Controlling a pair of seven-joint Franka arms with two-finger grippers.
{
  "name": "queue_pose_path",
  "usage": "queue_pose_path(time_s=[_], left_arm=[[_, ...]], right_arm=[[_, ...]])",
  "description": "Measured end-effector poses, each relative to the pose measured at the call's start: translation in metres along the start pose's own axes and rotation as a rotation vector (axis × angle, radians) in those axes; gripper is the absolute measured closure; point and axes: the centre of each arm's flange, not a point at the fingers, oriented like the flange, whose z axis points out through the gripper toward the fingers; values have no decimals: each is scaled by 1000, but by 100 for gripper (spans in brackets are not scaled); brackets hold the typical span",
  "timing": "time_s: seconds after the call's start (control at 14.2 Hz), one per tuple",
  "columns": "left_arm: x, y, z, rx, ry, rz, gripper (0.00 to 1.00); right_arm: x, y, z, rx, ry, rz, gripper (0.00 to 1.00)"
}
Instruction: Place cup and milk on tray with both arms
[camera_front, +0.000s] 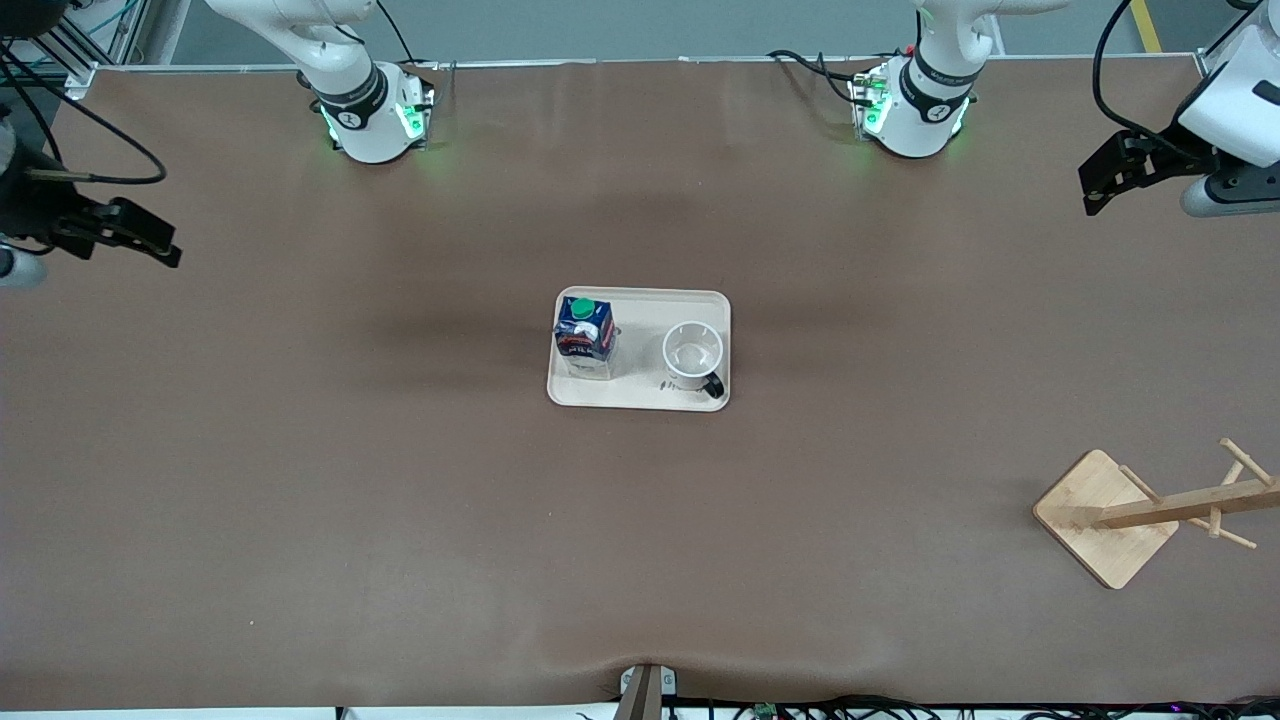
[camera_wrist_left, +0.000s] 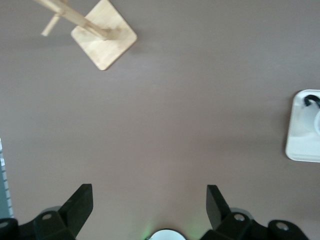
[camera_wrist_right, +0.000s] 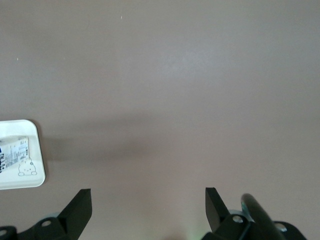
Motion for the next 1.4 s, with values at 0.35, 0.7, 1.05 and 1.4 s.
queue_pose_path(time_s=[0.35, 0.7, 1.05, 1.4], left_arm=[[3, 8, 10, -20, -3, 13, 0], [7, 9, 16, -28, 13, 13, 0], [7, 13, 18, -62, 11, 15, 0], [8, 11, 18, -62, 12, 11, 0]], right_arm=[[1, 16, 2, 10, -5, 8, 0], [0, 14, 2, 15, -12, 4, 0], [0, 12, -1, 17, -3, 2, 0], [1, 12, -12, 18, 26, 2, 0]])
